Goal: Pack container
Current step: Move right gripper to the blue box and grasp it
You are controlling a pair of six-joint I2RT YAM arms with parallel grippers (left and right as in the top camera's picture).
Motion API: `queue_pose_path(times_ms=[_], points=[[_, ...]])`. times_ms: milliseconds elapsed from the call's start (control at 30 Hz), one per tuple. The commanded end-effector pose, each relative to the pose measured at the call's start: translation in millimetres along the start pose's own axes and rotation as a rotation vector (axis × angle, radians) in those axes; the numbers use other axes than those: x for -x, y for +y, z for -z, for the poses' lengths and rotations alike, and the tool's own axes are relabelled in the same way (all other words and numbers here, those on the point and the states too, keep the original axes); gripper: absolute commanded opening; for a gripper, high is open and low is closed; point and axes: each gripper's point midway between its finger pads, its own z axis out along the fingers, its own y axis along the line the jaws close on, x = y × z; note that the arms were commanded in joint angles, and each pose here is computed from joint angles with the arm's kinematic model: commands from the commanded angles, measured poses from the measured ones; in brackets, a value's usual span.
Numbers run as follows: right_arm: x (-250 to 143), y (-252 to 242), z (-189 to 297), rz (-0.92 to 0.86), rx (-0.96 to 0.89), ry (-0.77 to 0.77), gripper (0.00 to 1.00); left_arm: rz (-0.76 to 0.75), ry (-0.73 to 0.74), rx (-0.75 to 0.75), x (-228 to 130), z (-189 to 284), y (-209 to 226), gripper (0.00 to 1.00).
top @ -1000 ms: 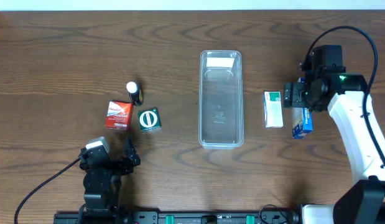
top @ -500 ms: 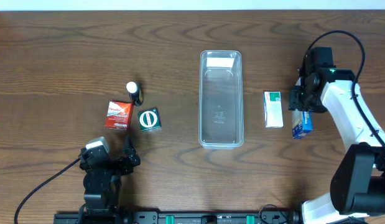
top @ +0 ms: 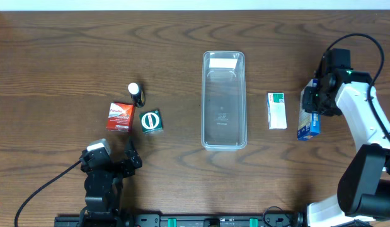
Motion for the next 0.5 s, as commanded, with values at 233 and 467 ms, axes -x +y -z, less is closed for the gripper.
queue_pose_path(times_ms=[233, 467], points=[[-6.4, 4.4, -5.5, -0.017, 0.039, 0.012, 0.31, -0.014, 0.010, 0.013, -6.4, -3.0, 3.6, 0.98], [-9.1, 5.2, -12.7, -0.033, 0.042, 0.008, 0.26, -0.013, 0.010, 0.013, -6.4, -3.0, 3.6, 0.98]])
